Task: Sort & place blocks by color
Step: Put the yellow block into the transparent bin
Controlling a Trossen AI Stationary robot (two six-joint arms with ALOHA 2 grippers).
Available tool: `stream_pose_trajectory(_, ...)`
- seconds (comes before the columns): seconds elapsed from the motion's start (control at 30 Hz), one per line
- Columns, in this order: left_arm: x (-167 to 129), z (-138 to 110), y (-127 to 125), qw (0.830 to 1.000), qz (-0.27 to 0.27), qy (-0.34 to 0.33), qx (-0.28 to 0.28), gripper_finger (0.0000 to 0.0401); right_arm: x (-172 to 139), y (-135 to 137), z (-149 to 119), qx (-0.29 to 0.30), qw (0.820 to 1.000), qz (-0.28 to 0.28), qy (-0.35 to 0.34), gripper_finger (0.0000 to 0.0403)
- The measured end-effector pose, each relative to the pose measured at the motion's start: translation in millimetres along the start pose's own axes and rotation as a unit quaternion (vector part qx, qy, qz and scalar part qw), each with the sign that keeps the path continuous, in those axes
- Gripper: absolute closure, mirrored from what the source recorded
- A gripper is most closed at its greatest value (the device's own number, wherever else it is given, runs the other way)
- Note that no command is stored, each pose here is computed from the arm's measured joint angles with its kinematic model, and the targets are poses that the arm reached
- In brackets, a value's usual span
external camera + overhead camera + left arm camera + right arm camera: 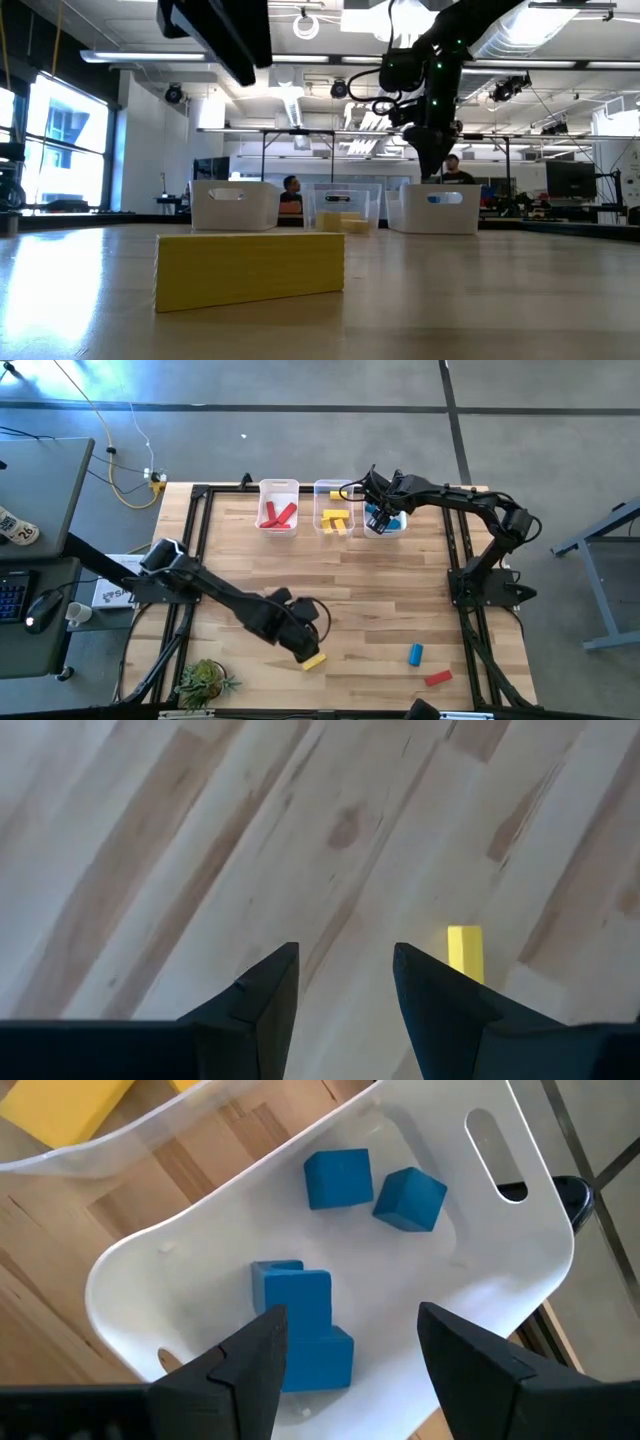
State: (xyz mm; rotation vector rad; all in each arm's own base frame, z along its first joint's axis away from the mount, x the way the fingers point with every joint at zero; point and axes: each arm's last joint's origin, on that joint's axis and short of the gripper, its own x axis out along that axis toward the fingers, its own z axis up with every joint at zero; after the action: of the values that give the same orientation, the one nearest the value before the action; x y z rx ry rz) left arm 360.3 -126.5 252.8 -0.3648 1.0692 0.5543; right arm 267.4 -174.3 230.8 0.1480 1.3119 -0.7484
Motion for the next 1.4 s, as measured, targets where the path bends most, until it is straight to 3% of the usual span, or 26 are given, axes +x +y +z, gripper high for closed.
stream_pose_trajectory(0.37, 38.9, -14.5, -20.1, 0.999, 0.010, 0.030, -0.041, 0.0247, 0.0, -0.1, -0.4, 0.000, 1.000, -0.002, 0.002, 0.0192)
stream_pose_trajectory(0.5, 42.4, -20.3, -25.0, 0.998, 0.008, 0.036, -0.056, 0.0247, 0.0, -0.2, -0.4, 0.000, 1.000, -0.002, 0.002, 0.0192)
stream_pose_trajectory(0.7, 38.1, -23.7, -37.9, 0.997, -0.035, 0.016, -0.066, 0.0247, 0.0, -0.3, -0.3, 0.007, 1.000, -0.003, 0.002, 0.0192)
stream_pose_trajectory(1.4, 78.9, -40.9, -69.1, 0.994, -0.098, 0.040, -0.034, 0.0247, -0.2, 0.8, -0.5, 0.016, 1.000, 0.002, 0.002, 0.0192)
